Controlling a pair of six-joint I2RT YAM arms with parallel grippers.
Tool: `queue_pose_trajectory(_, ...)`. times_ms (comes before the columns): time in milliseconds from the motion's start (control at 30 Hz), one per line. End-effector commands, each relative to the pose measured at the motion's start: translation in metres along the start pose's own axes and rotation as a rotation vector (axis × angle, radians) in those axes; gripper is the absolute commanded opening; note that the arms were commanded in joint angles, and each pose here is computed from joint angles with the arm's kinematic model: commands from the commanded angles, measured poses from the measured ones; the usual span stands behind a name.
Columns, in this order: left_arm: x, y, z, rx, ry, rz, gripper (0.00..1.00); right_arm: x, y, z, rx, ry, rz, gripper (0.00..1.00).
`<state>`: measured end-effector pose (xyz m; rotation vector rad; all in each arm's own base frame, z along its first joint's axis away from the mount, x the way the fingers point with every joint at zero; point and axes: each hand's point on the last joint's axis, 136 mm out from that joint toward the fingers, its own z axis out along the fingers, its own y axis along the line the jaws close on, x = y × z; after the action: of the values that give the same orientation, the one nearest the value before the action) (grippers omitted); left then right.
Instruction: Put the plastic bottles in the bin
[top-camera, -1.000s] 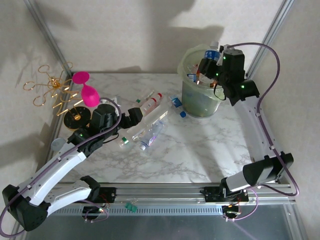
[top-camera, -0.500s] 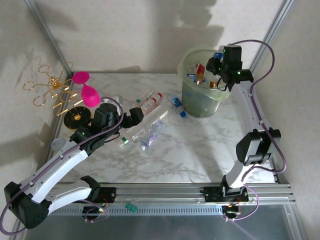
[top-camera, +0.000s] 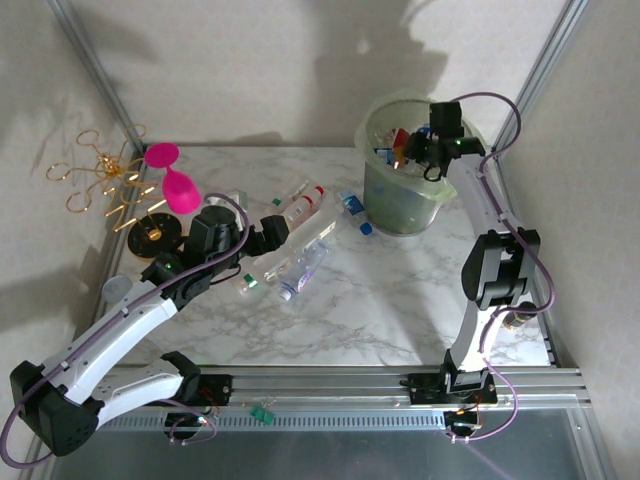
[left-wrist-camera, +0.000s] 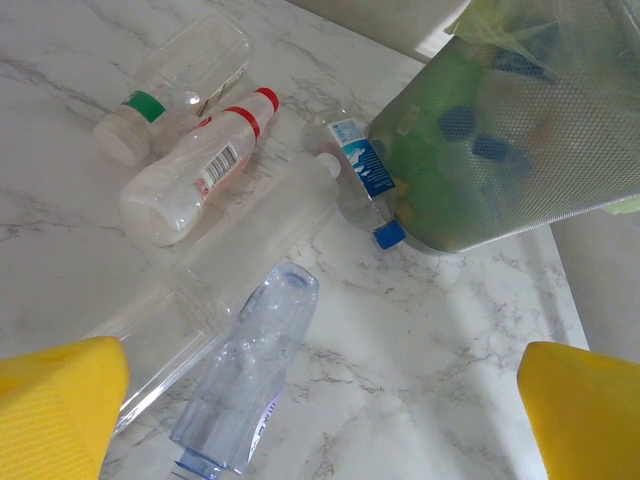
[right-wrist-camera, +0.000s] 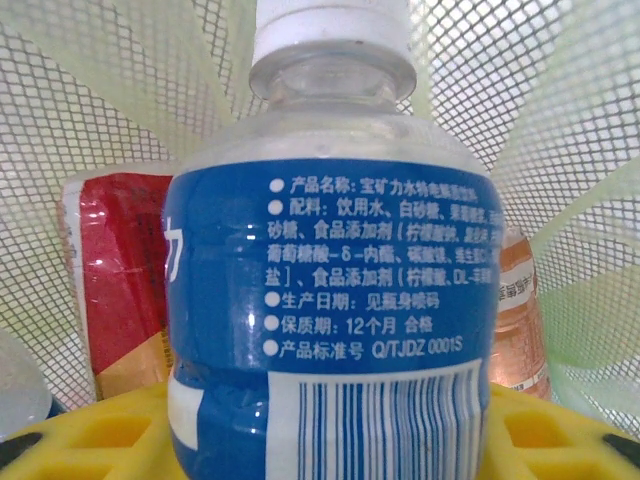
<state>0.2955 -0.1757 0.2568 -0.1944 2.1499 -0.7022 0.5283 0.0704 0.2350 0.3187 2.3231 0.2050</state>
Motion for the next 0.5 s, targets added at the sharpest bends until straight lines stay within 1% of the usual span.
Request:
queue_pose_trajectory(0,-0.001,-0.006,0.001,0.026,0.0,0.025,1.0,0.011,-0.003,0.011,0.024,0.03,-0.013,0.58)
queue_pose_trajectory(167,-0.002,-0.006,0.0,0.024,-0.002,0.032,1.0,-0.004,-0.003,-0.002,0.034,-0.01,-0.022,0.77)
queue_pose_trajectory(233,-0.003,-0.007,-0.001,0.023,-0.008,0.033,1.0,-0.013,-0.002,-0.011,0.038,-0.038,-0.026,0.81)
queue_pose_trajectory(300,-0.004,-0.007,-0.001,0.021,-0.009,0.034,1.0,-0.021,-0.001,-0.021,0.04,-0.062,-0.028,0.83)
queue_pose_trajectory(467,-0.006,-0.009,-0.001,0.025,-0.013,0.037,0.99,-0.04,0.005,-0.047,0.022,-0.116,-0.019,0.84)
